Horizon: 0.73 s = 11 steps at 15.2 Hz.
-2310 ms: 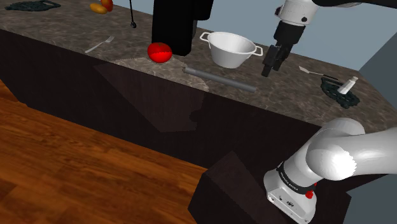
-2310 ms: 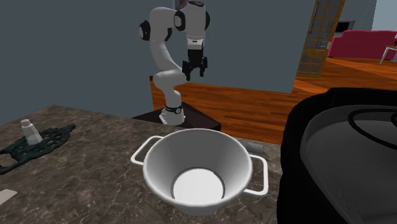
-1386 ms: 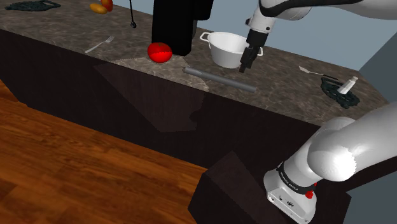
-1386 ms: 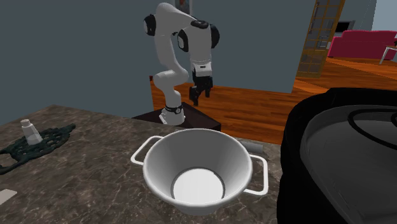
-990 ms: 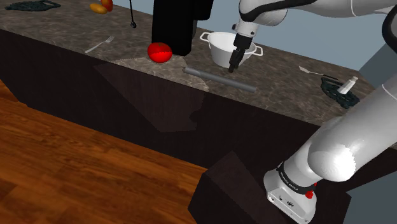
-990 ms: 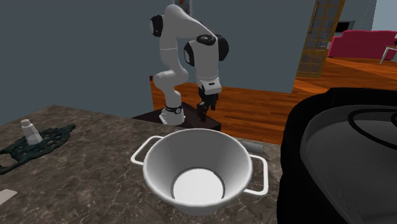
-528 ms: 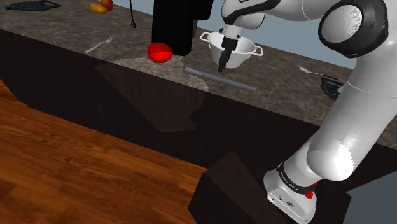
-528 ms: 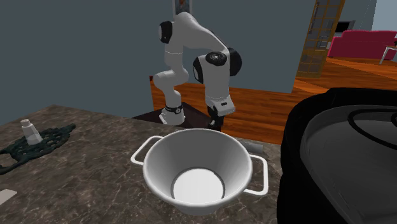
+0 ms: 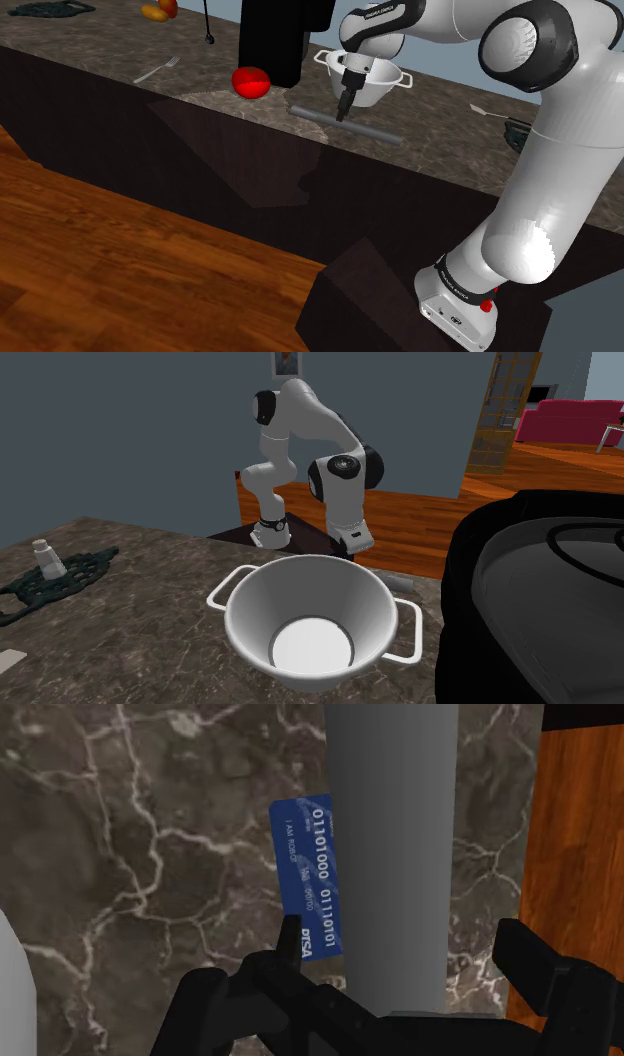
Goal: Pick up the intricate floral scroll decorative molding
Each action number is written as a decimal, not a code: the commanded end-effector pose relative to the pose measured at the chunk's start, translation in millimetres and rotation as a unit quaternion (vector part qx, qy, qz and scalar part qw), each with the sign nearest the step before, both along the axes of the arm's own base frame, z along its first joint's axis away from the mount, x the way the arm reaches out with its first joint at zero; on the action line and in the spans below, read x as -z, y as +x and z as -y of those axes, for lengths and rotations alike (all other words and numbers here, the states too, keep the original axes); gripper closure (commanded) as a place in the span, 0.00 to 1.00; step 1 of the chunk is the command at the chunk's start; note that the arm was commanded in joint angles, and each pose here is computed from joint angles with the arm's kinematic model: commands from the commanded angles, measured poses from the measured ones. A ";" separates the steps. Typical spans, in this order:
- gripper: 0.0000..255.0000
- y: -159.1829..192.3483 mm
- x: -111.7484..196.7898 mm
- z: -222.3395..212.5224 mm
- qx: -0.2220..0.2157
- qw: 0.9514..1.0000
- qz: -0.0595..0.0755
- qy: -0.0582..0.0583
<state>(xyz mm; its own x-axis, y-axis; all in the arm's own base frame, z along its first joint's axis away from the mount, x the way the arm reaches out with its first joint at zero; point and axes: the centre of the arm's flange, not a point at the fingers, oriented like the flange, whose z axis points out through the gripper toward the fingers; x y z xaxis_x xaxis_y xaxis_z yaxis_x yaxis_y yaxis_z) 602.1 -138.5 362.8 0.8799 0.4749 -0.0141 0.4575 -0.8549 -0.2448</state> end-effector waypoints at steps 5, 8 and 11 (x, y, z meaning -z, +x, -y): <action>1.00 0.2 7.0 -0.9 0.000 1.000 0.000 0.000; 1.00 0.1 7.0 -1.1 0.000 1.000 0.000 0.000; 1.00 0.1 6.7 -1.1 0.000 1.000 0.000 0.000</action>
<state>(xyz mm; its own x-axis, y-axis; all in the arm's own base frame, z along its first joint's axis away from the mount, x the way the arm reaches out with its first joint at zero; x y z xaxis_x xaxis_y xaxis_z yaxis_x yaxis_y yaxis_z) 602.4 -137.0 356.8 0.8797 0.4754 -0.0126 0.4584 -0.8546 -0.2441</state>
